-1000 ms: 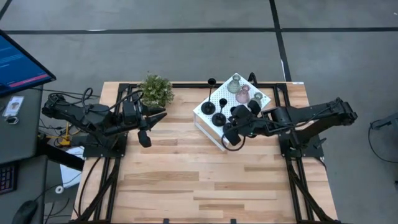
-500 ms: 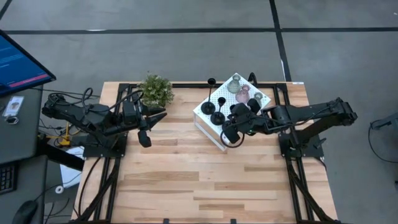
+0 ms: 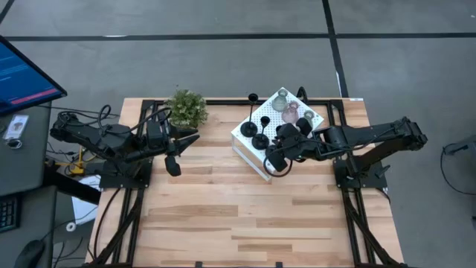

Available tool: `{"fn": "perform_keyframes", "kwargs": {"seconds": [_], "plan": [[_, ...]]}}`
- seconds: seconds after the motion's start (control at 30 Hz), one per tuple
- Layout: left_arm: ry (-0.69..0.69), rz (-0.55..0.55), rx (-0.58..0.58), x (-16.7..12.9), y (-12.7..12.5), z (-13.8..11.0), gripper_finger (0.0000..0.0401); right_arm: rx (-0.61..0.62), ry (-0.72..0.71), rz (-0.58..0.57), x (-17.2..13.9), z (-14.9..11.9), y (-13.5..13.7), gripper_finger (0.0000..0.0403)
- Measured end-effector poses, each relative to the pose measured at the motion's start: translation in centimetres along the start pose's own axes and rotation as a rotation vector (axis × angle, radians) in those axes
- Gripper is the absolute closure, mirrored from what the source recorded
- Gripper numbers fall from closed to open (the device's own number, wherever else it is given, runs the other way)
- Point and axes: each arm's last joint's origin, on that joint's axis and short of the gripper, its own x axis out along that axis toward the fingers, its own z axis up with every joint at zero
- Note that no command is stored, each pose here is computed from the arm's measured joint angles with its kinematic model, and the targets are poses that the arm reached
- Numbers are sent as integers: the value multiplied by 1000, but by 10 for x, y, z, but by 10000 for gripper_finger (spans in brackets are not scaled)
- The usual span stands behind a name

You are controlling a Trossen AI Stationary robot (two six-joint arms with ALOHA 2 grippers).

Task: Pick & Place candle stick holders
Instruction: Put the black candle holder on the shelf aligned with the other black candle holders, then return to Home Position

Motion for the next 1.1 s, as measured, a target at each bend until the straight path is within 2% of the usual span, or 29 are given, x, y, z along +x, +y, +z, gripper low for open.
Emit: {"fn": "perform_keyframes", "kwargs": {"seconds": [0.27,0.53,0.63,0.77,1.1], "plan": [[0,0,0,0,0,0,329,-11,10,-7,0,-2,0,285],[0,0,-3,0,0,0,329,-24,8,16,-4,-4,5,168],[-1,0,-4,0,0,0,329,-28,1,33,-8,-5,7,135],[-5,0,-8,0,0,1,329,-21,-21,61,-17,-5,6,118],[-14,1,-16,0,0,2,329,31,-70,107,-39,-2,-8,117]]}}
